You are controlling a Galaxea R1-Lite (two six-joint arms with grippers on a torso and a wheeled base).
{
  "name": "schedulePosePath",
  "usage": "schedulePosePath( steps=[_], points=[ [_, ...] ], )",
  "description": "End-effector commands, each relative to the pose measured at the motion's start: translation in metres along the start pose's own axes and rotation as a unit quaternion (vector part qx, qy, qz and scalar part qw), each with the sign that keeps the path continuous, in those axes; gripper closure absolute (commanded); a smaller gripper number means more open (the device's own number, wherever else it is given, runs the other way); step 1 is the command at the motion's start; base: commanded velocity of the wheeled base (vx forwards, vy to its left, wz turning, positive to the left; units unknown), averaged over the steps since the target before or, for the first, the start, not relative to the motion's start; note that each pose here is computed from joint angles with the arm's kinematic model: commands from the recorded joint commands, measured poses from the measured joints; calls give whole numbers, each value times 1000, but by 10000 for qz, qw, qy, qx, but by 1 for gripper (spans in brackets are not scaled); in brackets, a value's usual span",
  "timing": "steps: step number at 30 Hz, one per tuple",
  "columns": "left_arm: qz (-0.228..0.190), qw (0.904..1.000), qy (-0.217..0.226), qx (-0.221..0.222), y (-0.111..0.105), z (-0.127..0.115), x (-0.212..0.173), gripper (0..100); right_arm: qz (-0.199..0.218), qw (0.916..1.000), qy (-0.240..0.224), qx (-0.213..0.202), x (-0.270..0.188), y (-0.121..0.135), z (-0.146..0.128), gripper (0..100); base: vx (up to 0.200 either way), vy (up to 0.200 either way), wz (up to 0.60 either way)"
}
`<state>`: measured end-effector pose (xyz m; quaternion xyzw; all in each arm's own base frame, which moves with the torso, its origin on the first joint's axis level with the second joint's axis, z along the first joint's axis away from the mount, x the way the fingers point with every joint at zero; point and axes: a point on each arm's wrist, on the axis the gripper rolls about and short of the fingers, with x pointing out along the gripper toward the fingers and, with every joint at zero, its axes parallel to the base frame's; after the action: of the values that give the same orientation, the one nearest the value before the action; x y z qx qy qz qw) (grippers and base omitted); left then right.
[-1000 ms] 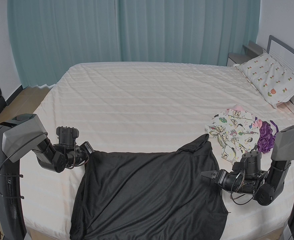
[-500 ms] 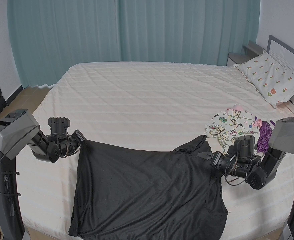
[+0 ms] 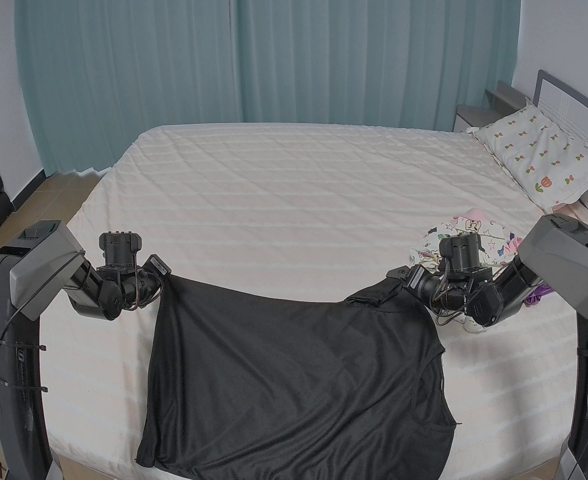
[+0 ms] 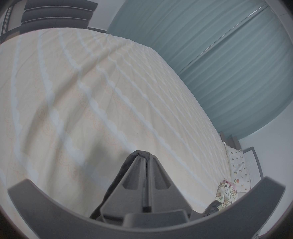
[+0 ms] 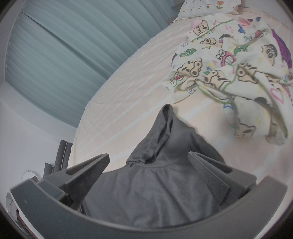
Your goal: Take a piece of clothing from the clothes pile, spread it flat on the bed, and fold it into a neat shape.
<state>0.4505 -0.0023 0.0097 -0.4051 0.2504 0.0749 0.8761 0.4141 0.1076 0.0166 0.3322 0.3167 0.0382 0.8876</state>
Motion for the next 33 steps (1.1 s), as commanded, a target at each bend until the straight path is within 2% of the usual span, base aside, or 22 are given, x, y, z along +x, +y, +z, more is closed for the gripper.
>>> schedulePosePath(
  steps=[1,5,12,16,20,25,32,33],
  points=[
    [54,9998,31,-187,8,-3,9,100,-109,9998,177,-24,37,8,-15,0,0,0,0],
    [118,9995,-13,-300,15,-1,11,100,-304,9995,14,-97,53,12,-20,0,0,0,0],
    [181,9993,16,-329,21,-2,15,100,-153,9997,-62,-171,66,24,-23,0,0,0,0],
    [210,9992,41,-344,24,-4,15,100,-113,9997,-11,-220,70,34,-24,0,0,0,0],
    [222,9992,51,-334,24,-5,15,100,-307,9991,130,-255,80,31,-29,0,0,0,0],
    [232,9991,50,-338,25,-4,15,100,-328,9990,131,-259,89,31,-28,0,0,0,0],
    [232,9991,50,-338,25,-4,15,100,-301,9993,50,-228,103,35,-19,0,0,0,0],
    [233,9992,50,-326,24,-5,15,100,-140,9997,-126,-183,109,43,-10,0,0,0,0]
  ],
)
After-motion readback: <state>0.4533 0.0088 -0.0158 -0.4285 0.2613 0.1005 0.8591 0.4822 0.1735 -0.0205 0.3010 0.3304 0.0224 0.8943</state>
